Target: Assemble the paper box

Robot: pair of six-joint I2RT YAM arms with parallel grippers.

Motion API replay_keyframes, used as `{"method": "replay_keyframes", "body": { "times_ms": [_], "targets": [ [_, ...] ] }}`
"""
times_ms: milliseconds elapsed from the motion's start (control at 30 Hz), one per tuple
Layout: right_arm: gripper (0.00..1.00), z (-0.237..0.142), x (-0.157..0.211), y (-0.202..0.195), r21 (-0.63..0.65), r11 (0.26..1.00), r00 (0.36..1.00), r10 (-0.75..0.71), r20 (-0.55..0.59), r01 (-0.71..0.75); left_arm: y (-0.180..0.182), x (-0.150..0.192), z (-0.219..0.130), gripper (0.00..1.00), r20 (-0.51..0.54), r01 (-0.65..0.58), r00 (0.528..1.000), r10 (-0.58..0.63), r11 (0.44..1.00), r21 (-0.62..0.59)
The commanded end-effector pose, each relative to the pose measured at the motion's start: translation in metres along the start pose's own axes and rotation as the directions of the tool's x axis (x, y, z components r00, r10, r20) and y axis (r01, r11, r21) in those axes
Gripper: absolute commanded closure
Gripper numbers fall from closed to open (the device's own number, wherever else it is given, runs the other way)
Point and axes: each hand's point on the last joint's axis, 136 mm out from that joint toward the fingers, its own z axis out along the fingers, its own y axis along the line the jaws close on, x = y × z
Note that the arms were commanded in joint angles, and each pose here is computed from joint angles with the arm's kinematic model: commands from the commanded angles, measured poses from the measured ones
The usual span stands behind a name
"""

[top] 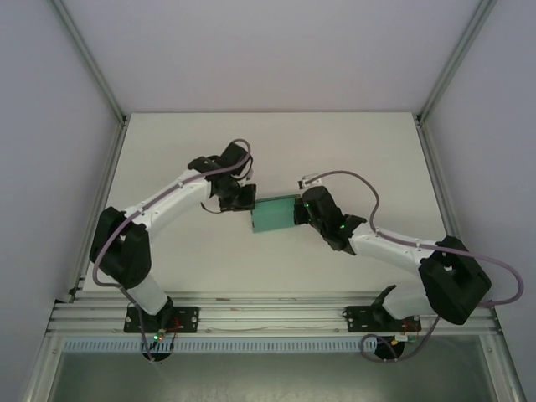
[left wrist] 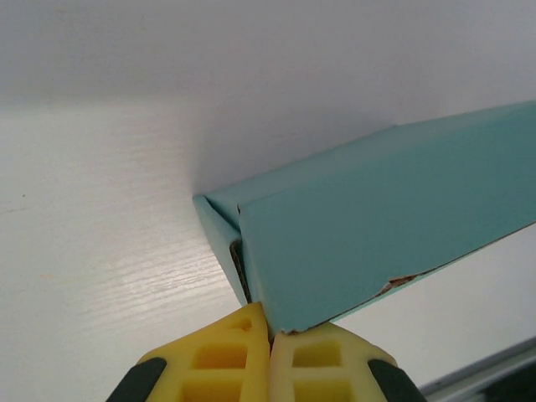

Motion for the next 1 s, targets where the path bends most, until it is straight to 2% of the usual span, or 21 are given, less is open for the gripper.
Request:
{"method": "replay_keyframes", "body": {
  "times_ms": [0, 167, 300, 367, 467, 667, 833, 967],
  "targets": [
    [1.0, 0.002, 0.05, -0.011, 0.025, 0.999, 0.991, -0.044, -0.124, 0.047, 0.026, 0.024, 0.022, 1.0, -0.007, -0.038, 0.999, 0.037, 0.989, -0.14],
    [0.99, 0.003, 0.059, -0.007, -0.009, 0.999, 0.992, -0.038, -0.122, 0.038, 0.034, 0.038, 0.044, 1.0, 0.025, -0.018, 0.999, 0.021, 0.992, -0.124],
    [0.89, -0.001, 0.058, -0.001, -0.054, 0.998, 0.993, -0.028, -0.116, 0.022, 0.043, 0.043, 0.047, 1.0, 0.045, -0.036, 0.998, 0.044, 0.985, -0.172],
    [0.78, -0.005, 0.051, 0.003, -0.072, 0.997, 0.995, -0.018, -0.098, 0.011, 0.044, 0.042, 0.047, 1.0, 0.053, -0.043, 0.997, 0.054, 0.982, -0.182],
    [0.56, -0.017, 0.026, 0.007, -0.087, 0.996, 0.999, -0.014, -0.049, 0.01, 0.042, 0.04, 0.048, 1.0, 0.064, -0.049, 0.996, 0.062, 0.982, -0.18],
    [0.28, -0.038, -0.023, 0.001, -0.09, 0.994, 0.995, 0.07, 0.065, -0.064, 0.037, 0.033, 0.046, 1.0, 0.085, -0.078, 0.992, 0.095, 0.98, -0.182],
    [0.24, -0.038, -0.051, -0.02, -0.086, 0.977, 0.971, 0.205, 0.12, -0.195, 0.031, 0.029, 0.046, 1.0, 0.088, -0.091, 0.99, 0.106, 0.983, -0.161],
    [0.28, -0.021, -0.052, -0.036, -0.036, 0.967, 0.966, 0.253, 0.051, -0.251, 0.032, 0.024, 0.045, 1.0, 0.09, -0.1, 0.989, 0.118, 0.977, -0.191]
  ]
}}
